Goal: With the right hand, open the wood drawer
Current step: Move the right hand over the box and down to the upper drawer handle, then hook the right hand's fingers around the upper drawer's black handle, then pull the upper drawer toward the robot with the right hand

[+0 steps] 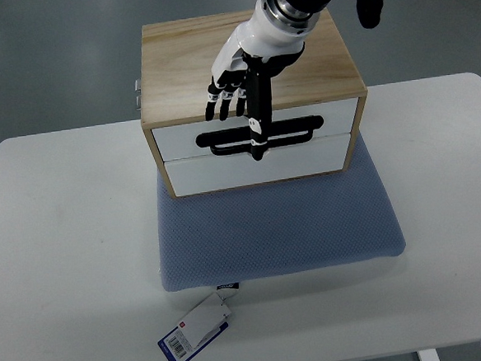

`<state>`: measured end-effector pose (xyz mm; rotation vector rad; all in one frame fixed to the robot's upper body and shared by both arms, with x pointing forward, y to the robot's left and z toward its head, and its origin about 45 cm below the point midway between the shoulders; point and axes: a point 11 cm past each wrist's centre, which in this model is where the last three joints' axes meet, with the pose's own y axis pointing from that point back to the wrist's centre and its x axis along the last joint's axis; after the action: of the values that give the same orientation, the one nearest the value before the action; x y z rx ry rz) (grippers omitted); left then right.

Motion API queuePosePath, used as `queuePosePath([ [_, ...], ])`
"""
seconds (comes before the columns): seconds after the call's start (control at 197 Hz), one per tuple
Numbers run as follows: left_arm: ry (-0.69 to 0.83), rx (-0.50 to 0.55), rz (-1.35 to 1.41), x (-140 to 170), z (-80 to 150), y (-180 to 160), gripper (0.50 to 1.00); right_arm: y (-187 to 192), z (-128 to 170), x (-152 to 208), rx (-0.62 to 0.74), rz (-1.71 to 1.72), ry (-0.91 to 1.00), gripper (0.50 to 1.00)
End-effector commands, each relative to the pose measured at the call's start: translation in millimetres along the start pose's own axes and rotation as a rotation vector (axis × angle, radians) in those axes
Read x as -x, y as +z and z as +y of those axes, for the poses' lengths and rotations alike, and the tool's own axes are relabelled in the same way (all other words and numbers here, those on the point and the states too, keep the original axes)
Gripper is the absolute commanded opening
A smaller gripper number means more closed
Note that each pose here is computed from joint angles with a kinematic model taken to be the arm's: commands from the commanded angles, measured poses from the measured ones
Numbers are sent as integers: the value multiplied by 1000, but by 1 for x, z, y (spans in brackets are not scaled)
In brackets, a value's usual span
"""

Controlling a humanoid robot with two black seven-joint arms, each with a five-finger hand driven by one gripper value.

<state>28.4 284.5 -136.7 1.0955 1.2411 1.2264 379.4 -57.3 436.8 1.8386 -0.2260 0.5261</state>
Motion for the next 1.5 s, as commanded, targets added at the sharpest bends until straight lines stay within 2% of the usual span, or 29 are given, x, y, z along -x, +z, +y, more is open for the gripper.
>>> queuePosePath([
  [0.0, 0, 0, 0, 0, 0, 0, 1000, 5, -12, 1, 37, -46, 29, 946],
  [0.29, 2, 0, 1, -1, 0, 0, 1000, 9, -34, 9, 56, -109, 29, 946],
  [0.635, 2, 1, 3, -1, 0, 0, 1000, 9, -46, 15, 72, -84, 15, 946],
  [0.828, 3, 0, 1, -1, 0, 0, 1000, 22, -52, 16, 123, -49, 29, 946],
  [1.493, 5, -2, 1, -2, 0, -1, 1000, 51, -76, 28, 158, -77, -15, 946],
])
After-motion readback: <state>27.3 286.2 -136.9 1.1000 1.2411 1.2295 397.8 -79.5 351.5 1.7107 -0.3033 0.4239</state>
